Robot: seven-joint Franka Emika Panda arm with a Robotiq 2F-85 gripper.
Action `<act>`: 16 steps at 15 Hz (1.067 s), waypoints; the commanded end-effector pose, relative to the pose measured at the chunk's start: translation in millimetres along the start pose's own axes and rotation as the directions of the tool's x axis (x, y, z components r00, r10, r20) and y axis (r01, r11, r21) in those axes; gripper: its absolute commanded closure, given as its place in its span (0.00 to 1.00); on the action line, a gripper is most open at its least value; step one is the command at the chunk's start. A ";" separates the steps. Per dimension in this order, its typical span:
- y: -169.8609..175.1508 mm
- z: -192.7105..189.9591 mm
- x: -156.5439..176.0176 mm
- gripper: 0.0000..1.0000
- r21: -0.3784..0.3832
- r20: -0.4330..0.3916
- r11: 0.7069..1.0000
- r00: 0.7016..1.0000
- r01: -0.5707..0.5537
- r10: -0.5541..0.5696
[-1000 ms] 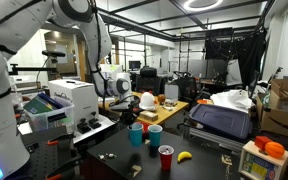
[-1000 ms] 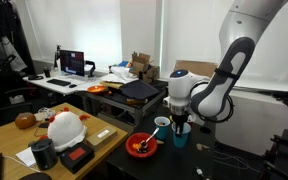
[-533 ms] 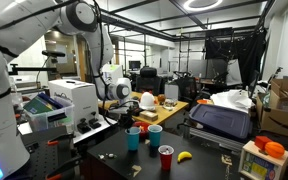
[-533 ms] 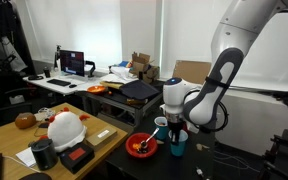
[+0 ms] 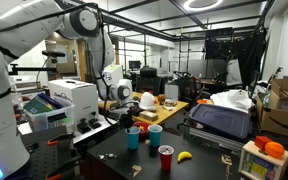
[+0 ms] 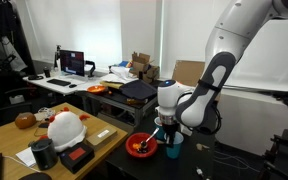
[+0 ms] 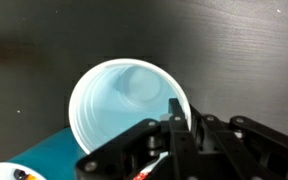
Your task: Pour the things in the blue cup into the red cup
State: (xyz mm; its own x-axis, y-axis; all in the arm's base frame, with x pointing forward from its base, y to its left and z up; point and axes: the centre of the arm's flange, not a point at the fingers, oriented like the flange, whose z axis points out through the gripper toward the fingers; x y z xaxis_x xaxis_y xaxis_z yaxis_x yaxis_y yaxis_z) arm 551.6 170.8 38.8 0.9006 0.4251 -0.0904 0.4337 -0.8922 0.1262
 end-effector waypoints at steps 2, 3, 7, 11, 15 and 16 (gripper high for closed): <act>-0.2 -0.9 13.2 0.67 -0.010 0.024 1.000 0.999 -0.024 0.024; 0.8 -2.3 13.9 0.61 -0.011 0.022 0.999 0.999 -0.030 0.030; 5.8 -7.3 12.6 0.31 -0.008 0.010 0.999 0.999 -0.049 0.049; 16.8 -21.3 4.3 0.03 -0.011 0.012 0.998 0.998 -0.064 0.064; 33.8 -50.8 -2.7 0.00 -0.006 0.019 0.996 0.996 -0.092 0.092; 38.6 -60.1 -4.0 0.00 -0.002 0.018 0.995 0.994 -0.104 0.104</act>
State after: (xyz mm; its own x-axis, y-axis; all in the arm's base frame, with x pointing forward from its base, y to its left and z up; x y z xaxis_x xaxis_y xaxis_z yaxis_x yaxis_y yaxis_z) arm 573.8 154.1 63.3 0.9273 0.3658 -0.0794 0.3738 -0.9160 0.1453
